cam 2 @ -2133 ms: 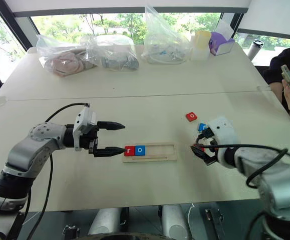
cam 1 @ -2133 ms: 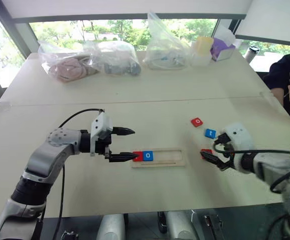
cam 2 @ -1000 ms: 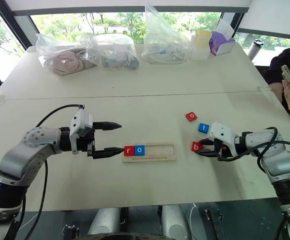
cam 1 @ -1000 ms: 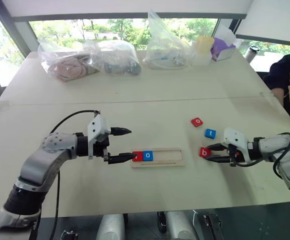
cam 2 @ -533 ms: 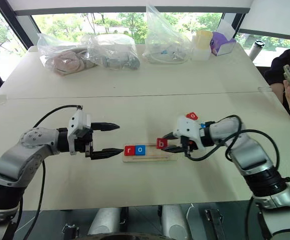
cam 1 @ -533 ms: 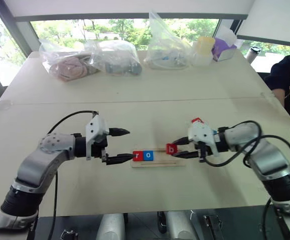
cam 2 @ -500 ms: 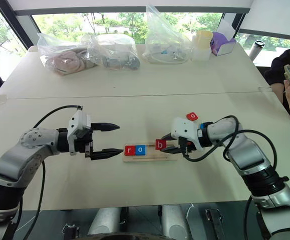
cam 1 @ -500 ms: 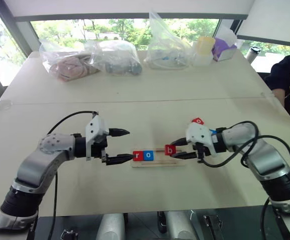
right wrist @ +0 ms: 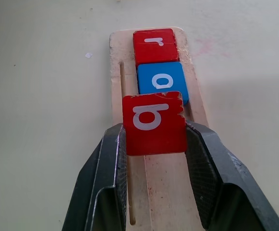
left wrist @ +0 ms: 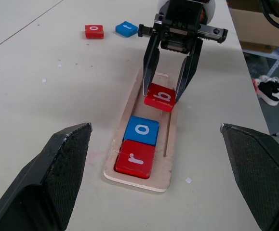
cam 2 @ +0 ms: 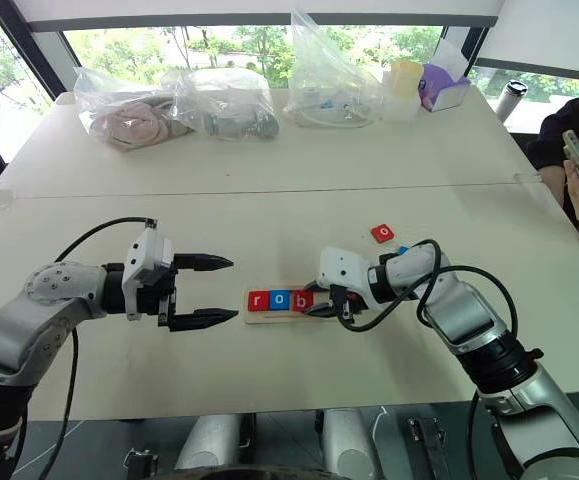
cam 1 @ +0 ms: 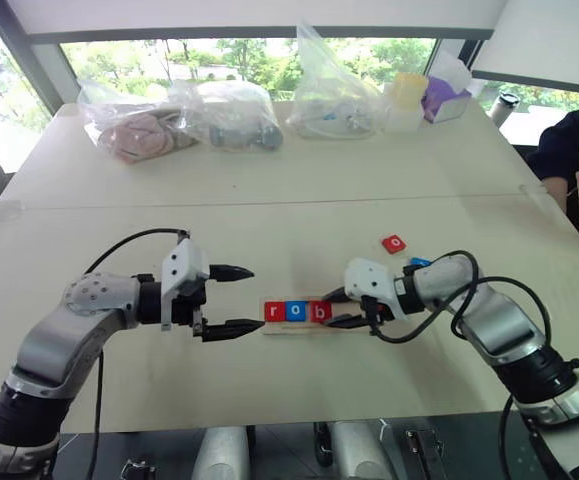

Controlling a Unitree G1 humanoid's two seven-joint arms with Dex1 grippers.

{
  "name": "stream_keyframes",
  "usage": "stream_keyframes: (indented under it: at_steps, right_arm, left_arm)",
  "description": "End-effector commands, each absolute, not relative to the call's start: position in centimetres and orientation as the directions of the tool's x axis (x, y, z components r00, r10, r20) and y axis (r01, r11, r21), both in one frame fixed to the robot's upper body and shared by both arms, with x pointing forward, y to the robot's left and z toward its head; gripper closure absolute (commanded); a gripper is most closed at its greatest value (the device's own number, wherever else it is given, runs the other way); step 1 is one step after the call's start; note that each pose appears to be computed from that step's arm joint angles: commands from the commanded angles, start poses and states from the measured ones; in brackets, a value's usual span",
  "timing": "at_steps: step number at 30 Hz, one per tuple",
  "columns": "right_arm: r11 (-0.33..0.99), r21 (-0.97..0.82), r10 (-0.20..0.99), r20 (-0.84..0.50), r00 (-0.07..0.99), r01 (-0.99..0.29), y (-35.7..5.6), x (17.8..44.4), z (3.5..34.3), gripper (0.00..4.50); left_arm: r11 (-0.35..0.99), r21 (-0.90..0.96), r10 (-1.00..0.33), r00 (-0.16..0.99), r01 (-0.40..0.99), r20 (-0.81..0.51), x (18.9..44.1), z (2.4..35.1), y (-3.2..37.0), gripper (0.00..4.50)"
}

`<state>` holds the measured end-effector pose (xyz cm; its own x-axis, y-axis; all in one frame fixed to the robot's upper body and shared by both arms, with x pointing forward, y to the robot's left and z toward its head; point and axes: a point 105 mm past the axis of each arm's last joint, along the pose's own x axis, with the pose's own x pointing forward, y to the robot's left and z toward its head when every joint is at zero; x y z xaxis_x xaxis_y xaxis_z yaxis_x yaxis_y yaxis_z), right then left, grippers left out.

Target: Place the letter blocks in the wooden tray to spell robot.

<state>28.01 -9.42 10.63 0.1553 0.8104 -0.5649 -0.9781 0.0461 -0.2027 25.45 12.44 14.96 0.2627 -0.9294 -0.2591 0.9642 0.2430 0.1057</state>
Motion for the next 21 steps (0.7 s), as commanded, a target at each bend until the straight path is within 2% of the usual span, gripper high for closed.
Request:
stream_keyframes:
  at_steps: [1, 21]
  right_arm:
    - [0.028, -0.252, 0.818, -0.55, 0.167, -0.967, -8.71, 28.07, 11.37, 3.38]
    - [0.025, -0.288, 0.809, -0.557, 0.189, -0.957, -8.47, 28.8, 11.02, 3.38]
  left_arm:
    - [0.221, 0.161, -0.933, 0.256, 0.962, -0.251, 25.24, 15.78, 12.09, 0.0]
    - [0.24, 0.166, -0.93, 0.275, 0.957, -0.242, 25.67, 15.74, 11.96, 0.0]
